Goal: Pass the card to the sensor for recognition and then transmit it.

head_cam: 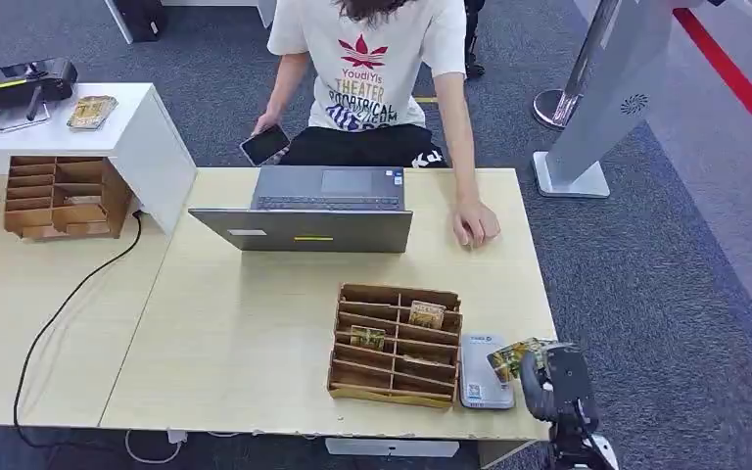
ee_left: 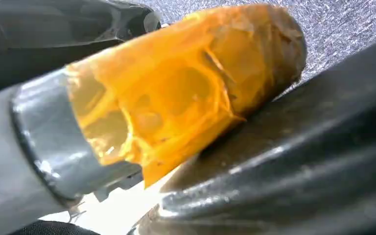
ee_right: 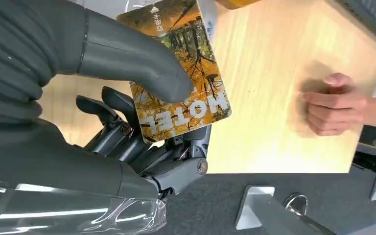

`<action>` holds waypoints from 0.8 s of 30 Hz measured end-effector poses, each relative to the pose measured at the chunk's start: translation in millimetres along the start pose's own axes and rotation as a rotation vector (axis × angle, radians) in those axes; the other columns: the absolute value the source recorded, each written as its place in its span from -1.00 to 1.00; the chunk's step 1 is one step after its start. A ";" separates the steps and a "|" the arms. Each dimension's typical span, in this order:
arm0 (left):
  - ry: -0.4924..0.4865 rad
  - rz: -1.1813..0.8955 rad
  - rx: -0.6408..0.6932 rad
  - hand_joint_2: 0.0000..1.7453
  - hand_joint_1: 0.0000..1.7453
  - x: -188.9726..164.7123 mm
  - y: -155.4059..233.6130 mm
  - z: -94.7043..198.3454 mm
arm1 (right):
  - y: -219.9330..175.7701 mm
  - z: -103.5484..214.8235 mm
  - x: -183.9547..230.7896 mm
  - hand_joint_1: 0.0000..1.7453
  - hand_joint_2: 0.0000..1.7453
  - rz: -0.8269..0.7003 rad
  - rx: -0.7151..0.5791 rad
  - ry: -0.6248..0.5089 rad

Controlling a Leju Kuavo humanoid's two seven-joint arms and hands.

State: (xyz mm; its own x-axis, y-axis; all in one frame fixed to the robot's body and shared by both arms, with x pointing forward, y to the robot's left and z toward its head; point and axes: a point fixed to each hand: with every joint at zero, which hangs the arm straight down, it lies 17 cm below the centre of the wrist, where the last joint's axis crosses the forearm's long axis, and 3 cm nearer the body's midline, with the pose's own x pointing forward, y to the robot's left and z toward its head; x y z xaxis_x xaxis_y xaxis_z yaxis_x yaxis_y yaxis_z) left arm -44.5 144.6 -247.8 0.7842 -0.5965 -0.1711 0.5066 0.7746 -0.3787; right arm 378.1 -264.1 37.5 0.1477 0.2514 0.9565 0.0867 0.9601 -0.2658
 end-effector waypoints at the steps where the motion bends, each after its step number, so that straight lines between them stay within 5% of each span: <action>1: 0.001 -0.001 0.000 -1.00 -1.00 -0.1 0.1 0.0 | 0.8 0.4 -3.1 1.00 1.00 0.016 0.002 0.007; 24: 0.009 -0.015 0.000 -1.00 -1.00 -1.7 0.3 0.2 | 58.7 5.5 -21.4 1.00 1.00 0.179 0.143 0.044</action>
State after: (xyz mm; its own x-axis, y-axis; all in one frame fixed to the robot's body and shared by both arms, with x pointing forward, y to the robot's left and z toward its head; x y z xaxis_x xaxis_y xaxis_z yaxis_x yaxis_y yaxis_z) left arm -45.6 145.9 -247.4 0.7733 -0.6100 -0.1732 0.5183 0.7654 -0.3815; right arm 374.6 -212.5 2.1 0.1908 0.4168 0.8888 -0.0851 0.9090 -0.4080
